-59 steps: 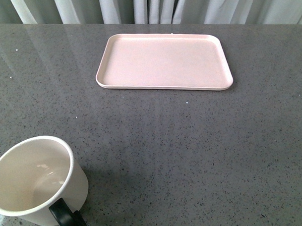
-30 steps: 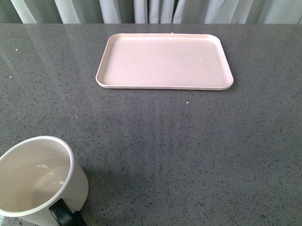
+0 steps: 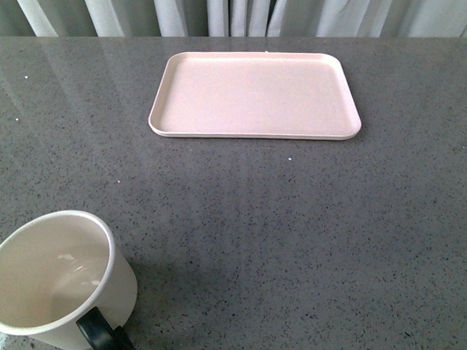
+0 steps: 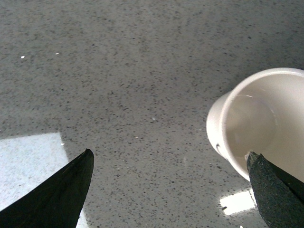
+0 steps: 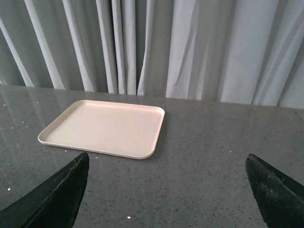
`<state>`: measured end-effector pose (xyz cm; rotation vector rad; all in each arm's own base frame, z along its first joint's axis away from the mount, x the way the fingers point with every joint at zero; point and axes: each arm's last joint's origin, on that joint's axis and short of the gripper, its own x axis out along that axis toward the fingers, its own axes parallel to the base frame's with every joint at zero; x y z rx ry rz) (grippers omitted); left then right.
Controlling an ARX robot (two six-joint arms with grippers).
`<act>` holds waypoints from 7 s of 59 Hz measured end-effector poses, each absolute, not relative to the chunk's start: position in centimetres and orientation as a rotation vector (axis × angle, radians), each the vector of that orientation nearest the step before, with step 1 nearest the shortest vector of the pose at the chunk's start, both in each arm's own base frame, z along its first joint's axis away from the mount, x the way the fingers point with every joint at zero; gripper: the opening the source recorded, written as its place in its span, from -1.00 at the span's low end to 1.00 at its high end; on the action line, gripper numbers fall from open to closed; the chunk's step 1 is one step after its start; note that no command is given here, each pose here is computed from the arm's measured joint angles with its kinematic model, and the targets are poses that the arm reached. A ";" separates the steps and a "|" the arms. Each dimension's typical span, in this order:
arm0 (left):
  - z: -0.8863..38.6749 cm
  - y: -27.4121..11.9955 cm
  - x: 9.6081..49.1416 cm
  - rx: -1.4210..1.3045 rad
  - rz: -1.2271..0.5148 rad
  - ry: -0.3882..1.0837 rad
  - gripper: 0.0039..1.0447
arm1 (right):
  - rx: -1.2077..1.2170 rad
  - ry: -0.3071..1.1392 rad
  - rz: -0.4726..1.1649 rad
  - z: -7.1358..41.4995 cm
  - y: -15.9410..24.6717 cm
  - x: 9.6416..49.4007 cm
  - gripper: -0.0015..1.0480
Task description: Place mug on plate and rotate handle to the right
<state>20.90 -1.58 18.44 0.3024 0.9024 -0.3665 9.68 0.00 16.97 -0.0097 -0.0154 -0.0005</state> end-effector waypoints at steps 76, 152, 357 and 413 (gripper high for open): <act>13.8 -4.6 24.9 0.293 -0.507 1.060 0.83 | -0.010 -0.015 0.000 17.0 0.0 9.7 0.82; 16.0 -6.3 26.4 0.335 -0.584 1.073 -0.96 | -0.010 -0.016 0.000 17.0 0.0 9.7 0.82; 15.7 -22.9 51.7 0.394 -0.764 0.942 0.60 | -0.010 -0.015 0.000 17.0 0.0 9.7 0.82; 20.2 -3.1 23.6 0.003 -0.012 -0.002 -0.98 | -0.010 -0.015 0.000 17.0 0.0 9.7 0.82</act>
